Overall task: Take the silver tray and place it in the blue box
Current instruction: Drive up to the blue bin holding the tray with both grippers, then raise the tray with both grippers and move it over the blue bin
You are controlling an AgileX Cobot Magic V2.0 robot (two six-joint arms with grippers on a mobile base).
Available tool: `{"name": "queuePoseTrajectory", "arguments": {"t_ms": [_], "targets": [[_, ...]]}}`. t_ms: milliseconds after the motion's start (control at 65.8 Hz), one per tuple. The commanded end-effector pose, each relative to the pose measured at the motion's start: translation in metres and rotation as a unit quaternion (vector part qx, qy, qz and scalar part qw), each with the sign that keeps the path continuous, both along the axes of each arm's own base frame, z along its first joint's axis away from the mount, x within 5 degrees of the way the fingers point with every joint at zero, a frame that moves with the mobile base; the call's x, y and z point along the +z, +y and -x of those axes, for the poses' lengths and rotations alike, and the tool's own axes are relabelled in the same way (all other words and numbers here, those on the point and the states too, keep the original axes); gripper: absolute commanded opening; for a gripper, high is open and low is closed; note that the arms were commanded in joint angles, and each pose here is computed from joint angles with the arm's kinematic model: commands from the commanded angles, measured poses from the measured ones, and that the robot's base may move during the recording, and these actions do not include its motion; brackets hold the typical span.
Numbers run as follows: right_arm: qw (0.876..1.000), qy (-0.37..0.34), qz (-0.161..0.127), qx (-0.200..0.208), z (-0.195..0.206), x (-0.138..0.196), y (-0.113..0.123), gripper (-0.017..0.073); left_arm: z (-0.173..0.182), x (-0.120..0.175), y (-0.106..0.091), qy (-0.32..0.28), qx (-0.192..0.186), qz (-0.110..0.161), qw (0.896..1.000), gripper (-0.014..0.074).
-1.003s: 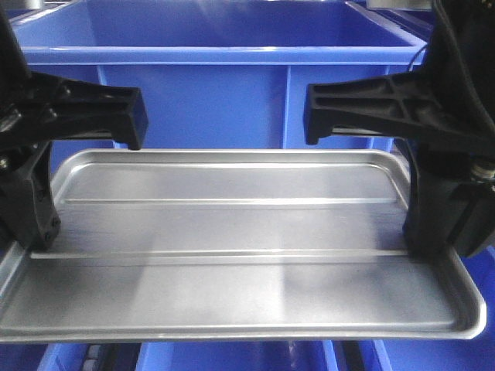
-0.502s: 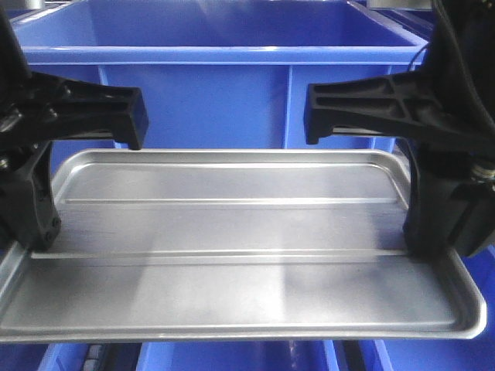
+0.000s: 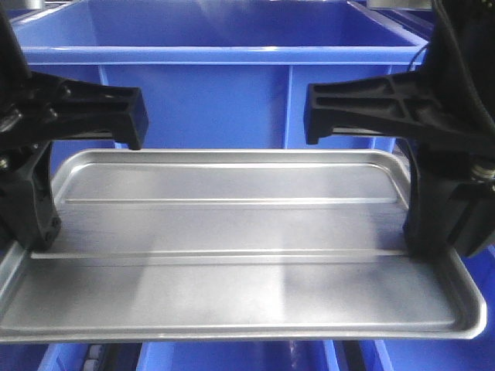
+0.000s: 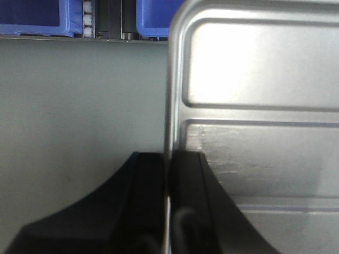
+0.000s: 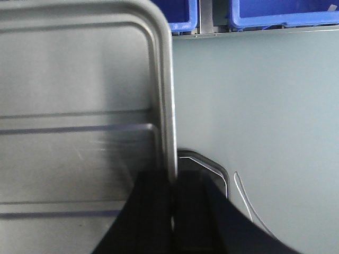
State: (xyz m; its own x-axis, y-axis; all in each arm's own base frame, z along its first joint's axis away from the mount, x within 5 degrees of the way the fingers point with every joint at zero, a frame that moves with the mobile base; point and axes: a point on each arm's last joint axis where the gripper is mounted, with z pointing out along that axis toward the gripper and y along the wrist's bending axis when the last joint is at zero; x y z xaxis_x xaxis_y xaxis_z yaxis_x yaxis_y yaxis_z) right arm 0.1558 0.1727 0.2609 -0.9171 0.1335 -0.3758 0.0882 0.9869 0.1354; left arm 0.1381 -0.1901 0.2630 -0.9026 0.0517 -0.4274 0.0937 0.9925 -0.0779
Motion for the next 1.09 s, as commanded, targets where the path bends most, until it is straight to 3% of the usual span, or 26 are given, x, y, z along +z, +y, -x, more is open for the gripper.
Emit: {"name": "queuePoseTrajectory", "arguments": {"t_ms": [0, 258, 411, 669, 912, 1079], "targets": [[0.998, -0.042, -0.043, 0.012, -0.003, 0.018, 0.004, 0.0056, 0.001, 0.016, -0.004, -0.024, -0.011, 0.047, 0.999, -0.0013], [0.998, -0.048, -0.035, 0.031, -0.004, 0.021, 0.004, 0.0056, 0.001, 0.02, -0.006, -0.025, -0.01, 0.053, 0.998, -0.0013], [0.997, -0.061, -0.039, 0.032, -0.007, 0.04, 0.007, 0.0056, -0.001, 0.032, -0.01, -0.038, -0.026, 0.061, 0.997, -0.0013], [0.993, -0.102, -0.037, 0.057, -0.02, 0.077, 0.011, 0.0056, -0.013, 0.071, -0.012, -0.074, -0.048, 0.075, 0.993, -0.0013], [0.985, -0.15, -0.043, 0.068, -0.044, 0.112, 0.01, 0.0056, -0.046, 0.115, 0.0, -0.136, -0.056, 0.088, 0.985, -0.0013], [0.979, -0.186, -0.045, 0.069, -0.067, 0.137, 0.01, 0.0056, -0.072, 0.139, 0.002, -0.169, -0.064, 0.111, 0.977, -0.0013]]}}
